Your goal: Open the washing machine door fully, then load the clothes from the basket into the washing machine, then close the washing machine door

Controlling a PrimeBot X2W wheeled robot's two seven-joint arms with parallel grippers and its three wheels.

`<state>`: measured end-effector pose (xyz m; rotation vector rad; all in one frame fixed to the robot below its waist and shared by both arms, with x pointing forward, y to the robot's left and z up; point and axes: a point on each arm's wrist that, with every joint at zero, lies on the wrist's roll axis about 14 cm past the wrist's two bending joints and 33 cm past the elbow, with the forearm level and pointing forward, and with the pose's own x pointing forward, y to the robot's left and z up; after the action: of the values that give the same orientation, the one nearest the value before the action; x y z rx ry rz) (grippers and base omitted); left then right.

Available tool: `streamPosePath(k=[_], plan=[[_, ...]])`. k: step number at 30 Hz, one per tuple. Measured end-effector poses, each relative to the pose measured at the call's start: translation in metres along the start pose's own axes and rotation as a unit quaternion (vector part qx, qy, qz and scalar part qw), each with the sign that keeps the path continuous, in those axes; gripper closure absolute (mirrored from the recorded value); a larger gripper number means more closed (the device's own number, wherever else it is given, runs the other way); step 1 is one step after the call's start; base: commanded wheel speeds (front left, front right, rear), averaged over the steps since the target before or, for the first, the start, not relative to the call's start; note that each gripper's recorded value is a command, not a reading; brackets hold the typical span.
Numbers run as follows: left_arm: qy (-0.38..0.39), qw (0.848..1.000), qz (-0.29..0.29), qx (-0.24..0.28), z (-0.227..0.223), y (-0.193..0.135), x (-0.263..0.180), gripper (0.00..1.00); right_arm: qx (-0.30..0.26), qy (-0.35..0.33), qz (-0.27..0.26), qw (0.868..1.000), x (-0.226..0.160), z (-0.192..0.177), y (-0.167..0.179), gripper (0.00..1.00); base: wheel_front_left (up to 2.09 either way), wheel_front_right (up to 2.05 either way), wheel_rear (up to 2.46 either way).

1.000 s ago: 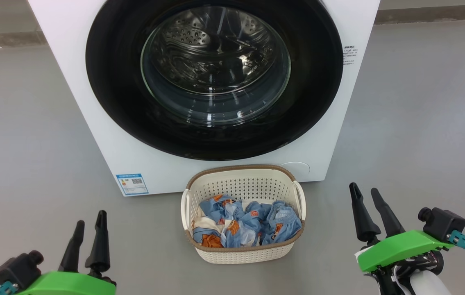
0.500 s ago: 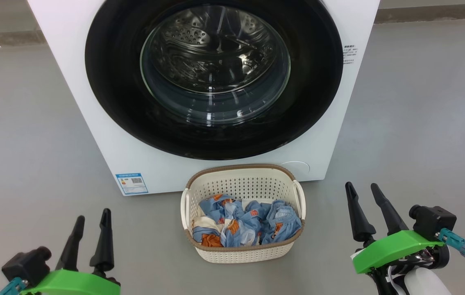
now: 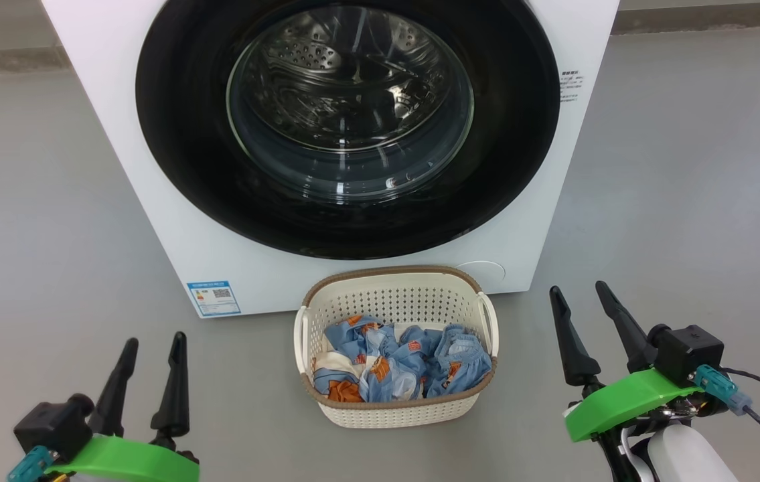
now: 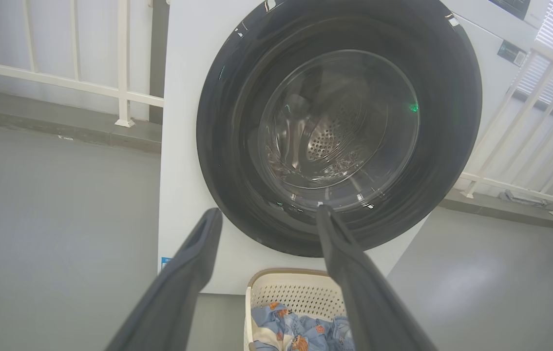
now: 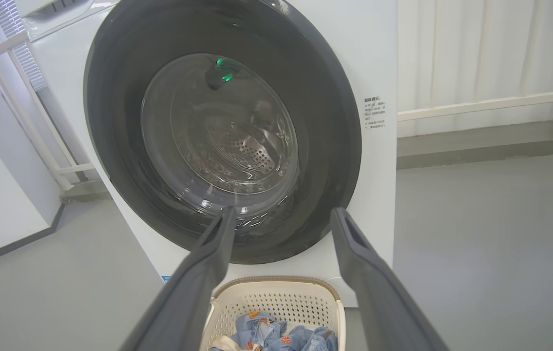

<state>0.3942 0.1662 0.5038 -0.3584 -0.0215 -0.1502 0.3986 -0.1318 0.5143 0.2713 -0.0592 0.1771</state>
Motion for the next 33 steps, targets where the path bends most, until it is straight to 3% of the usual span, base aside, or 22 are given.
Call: streamPosePath(k=[33], plan=[[-0.004, 1.000, -0.008, 0.017, 0.0025, -0.0028, 0.0022, 0.00, -0.016, 0.001, 0.008, 1.000, 0.0028, -0.0003, 0.0032, 0.00, 0.00, 0.00, 0.00]])
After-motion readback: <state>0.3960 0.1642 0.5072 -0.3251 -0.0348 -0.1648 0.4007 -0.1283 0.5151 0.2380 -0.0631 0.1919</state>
